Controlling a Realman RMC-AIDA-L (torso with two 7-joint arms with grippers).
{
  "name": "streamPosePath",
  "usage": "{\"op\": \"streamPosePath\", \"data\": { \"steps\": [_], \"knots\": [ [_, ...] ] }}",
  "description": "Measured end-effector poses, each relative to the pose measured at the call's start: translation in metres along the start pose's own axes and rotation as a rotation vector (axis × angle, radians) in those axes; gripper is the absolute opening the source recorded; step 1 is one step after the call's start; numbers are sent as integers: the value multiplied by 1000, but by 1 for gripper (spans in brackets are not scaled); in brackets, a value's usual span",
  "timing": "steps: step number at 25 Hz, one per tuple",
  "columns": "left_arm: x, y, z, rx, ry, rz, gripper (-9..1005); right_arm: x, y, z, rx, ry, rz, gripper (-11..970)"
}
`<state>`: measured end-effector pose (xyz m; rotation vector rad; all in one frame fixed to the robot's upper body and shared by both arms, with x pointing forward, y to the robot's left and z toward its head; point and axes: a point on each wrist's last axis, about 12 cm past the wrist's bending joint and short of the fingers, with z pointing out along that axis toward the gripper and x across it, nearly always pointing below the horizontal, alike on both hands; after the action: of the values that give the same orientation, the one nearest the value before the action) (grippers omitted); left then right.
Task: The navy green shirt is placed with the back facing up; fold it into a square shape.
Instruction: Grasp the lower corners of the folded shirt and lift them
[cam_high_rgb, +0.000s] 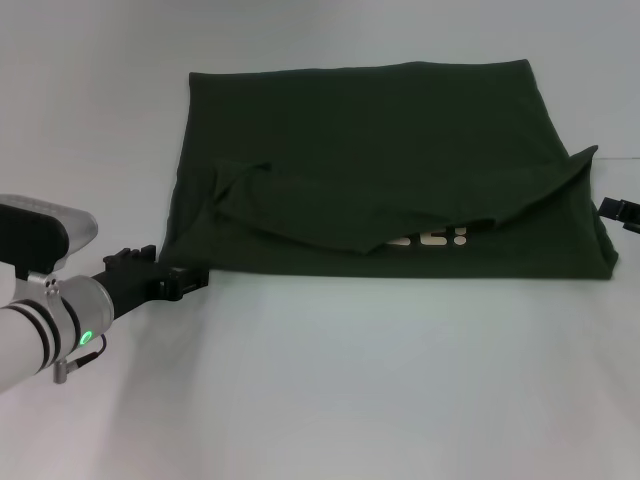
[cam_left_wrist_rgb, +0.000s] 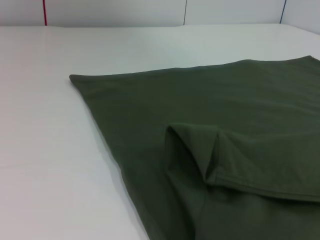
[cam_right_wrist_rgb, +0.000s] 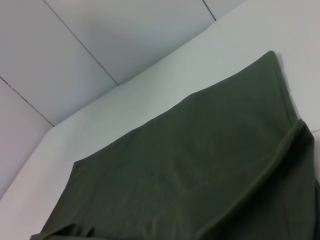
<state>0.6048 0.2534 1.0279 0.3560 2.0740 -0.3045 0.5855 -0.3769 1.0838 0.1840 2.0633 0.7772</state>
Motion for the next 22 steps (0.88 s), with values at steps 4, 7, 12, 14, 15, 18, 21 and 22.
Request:
{"op": "streamPosePath", "data": {
  "steps": [4, 7, 12, 14, 15, 18, 21, 22],
  "knots": [
    [2, -1, 0, 2, 5, 6, 883, 0, 0, 0, 1, 0, 1, 628],
    [3, -1, 0, 4, 9, 8, 882, 0, 1, 1, -1, 0, 1, 628],
    [4, -3, 0, 8, 11, 17, 882, 2, 2, 3, -5, 2, 3, 628],
    [4, -3, 1, 10, 12, 20, 882, 3, 2, 3, -5, 2, 5, 628],
    [4, -4, 1, 11, 12, 21, 882, 3, 2, 3, -5, 3, 5, 628],
    [3, -4, 1, 13, 11, 24, 883, 4, 2, 3, -5, 3, 6, 628],
    [2, -5, 2, 15, 10, 27, 883, 4, 2, 3, -5, 3, 6, 627],
    [1, -5, 2, 15, 10, 28, 883, 4, 2, 3, -5, 4, 7, 627]
  ]
}}
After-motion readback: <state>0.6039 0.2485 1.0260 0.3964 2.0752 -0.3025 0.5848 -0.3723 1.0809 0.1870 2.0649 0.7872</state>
